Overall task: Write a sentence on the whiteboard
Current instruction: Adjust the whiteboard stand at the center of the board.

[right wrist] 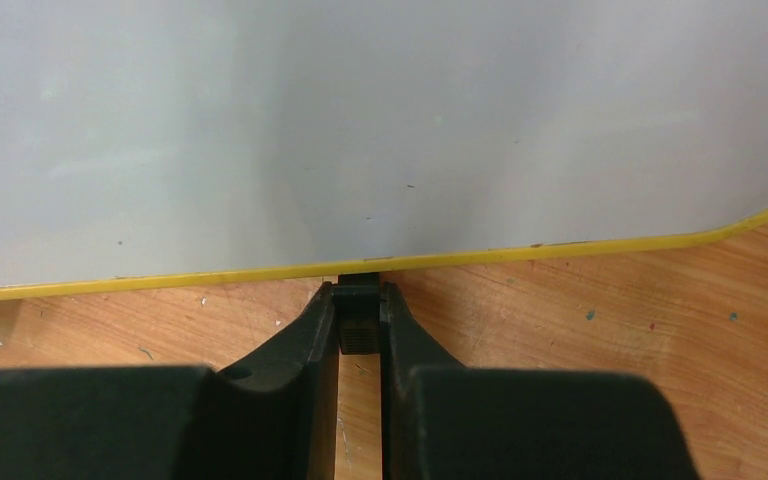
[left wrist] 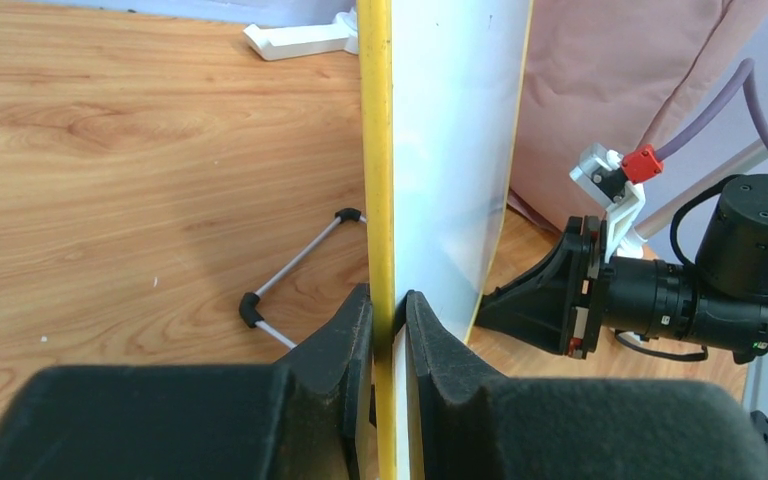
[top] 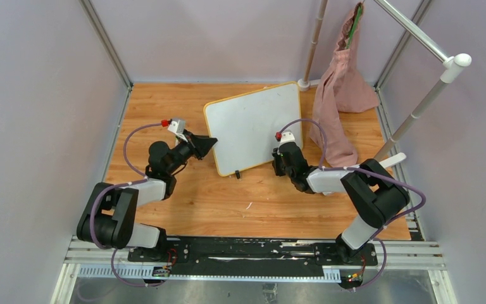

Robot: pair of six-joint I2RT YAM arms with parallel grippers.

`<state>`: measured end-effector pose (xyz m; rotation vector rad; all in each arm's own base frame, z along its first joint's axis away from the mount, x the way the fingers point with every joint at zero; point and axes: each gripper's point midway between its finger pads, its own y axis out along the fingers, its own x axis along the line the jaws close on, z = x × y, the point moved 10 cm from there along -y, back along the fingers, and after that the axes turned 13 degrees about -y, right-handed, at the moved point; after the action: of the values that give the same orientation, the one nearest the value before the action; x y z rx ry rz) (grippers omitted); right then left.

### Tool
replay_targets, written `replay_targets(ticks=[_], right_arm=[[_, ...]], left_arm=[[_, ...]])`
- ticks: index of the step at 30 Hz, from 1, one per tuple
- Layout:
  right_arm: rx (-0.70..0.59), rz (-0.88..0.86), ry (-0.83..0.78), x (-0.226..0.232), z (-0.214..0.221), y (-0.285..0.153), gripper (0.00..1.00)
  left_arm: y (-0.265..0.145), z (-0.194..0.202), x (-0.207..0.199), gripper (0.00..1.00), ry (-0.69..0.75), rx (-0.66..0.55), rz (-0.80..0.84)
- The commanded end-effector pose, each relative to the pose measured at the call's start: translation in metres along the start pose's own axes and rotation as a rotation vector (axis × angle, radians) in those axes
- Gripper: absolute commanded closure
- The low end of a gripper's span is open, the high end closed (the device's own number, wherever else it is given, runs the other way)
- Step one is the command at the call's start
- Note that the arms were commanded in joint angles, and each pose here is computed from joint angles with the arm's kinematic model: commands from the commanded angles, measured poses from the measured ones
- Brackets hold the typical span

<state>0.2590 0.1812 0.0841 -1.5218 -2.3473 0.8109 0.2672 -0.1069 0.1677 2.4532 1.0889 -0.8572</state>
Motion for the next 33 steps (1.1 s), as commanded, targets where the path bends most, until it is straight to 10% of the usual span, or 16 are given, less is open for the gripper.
replay_targets(ticks=[1,25,29,33], right_arm=[[0.001,0.174,0.073,-0.026,0.002,0.002,1.00],[0.023,0.255,0.077,-0.038,0.007,-0.008,0.99],[0.009,0.213,0.079,-0.035,0.005,-0.010,0.73],[0.003,0.196,0.081,-0.033,0.004,-0.014,0.54]], left_arm=[[-0.008,0.005,0.011,1.00,0.071,0.006,-0.078],[-0.009,0.013,0.010,0.93,0.040,0.038,-0.062],[-0.007,0.016,0.010,0.64,0.035,0.052,-0.068],[-0.008,0.016,0.009,0.57,0.038,0.052,-0.079]])
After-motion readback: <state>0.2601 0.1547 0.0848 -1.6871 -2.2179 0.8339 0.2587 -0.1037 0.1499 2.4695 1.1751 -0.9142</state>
